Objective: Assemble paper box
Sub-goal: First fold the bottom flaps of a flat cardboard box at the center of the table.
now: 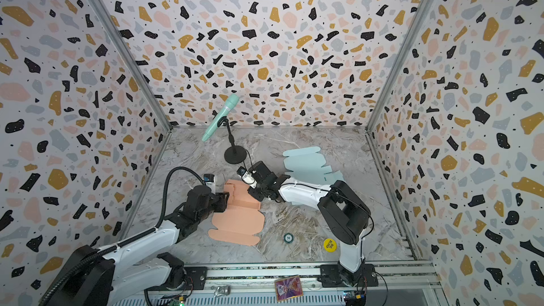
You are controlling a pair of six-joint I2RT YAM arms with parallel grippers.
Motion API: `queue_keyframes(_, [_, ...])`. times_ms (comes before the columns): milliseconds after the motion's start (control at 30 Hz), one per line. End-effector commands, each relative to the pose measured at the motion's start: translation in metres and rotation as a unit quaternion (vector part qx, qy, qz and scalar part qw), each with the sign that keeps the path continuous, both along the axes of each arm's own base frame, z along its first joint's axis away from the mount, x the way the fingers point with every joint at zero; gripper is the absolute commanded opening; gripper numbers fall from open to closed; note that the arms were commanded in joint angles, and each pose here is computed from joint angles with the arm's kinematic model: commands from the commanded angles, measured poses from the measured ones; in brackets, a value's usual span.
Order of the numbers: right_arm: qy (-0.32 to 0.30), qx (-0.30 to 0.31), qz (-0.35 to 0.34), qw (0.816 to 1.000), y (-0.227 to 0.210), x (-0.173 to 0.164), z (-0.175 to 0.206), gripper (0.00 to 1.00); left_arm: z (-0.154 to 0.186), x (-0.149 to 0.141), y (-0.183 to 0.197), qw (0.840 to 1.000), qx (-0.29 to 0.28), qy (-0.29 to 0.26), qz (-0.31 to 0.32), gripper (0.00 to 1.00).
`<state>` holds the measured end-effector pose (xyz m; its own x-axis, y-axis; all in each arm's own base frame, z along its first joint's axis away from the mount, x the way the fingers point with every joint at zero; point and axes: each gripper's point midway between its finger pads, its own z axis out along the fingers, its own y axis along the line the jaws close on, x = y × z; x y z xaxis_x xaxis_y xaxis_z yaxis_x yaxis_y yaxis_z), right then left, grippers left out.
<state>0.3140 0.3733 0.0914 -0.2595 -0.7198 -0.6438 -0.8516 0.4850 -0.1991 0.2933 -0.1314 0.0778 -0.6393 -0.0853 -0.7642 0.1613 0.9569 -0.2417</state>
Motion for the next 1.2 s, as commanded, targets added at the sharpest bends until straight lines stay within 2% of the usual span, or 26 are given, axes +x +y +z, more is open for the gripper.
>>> queue_keyframes(0, [-0.017, -0.003, 0.008, 1.0, -0.004, -0.006, 0.015, 0.45, 0.021, 0.019, -0.015, 0.999, -0.021, -0.039, -0.022, 0.48])
queue_keyframes(133, [-0.022, -0.007, 0.012, 1.0, -0.001, -0.008, 0.017, 0.45, 0.017, 0.026, -0.024, 0.998, -0.022, -0.036, -0.038, 0.47])
queue_keyframes(367, [-0.028, -0.018, 0.015, 0.999, 0.001, -0.013, 0.017, 0.45, 0.015, 0.031, -0.029, 0.998, -0.025, -0.036, -0.042, 0.34])
queue_keyframes(600, [-0.029, -0.02, 0.018, 0.999, 0.004, -0.02, 0.02, 0.45, 0.005, 0.025, -0.028, 0.999, -0.004, -0.029, -0.039, 0.2])
queue_keyframes(800, [-0.017, 0.008, 0.037, 0.999, 0.019, -0.044, 0.035, 0.49, 0.004, 0.022, -0.03, 0.999, -0.005, -0.038, -0.037, 0.1])
queue_keyframes(1000, [0.012, 0.049, 0.052, 0.997, 0.021, -0.071, 0.052, 0.59, 0.006, 0.016, -0.029, 0.998, -0.014, -0.057, -0.039, 0.09])
queue_keyframes(1167, [0.026, 0.106, 0.05, 0.993, 0.009, -0.081, 0.088, 0.67, 0.011, 0.011, -0.03, 0.996, -0.017, -0.075, -0.053, 0.09])
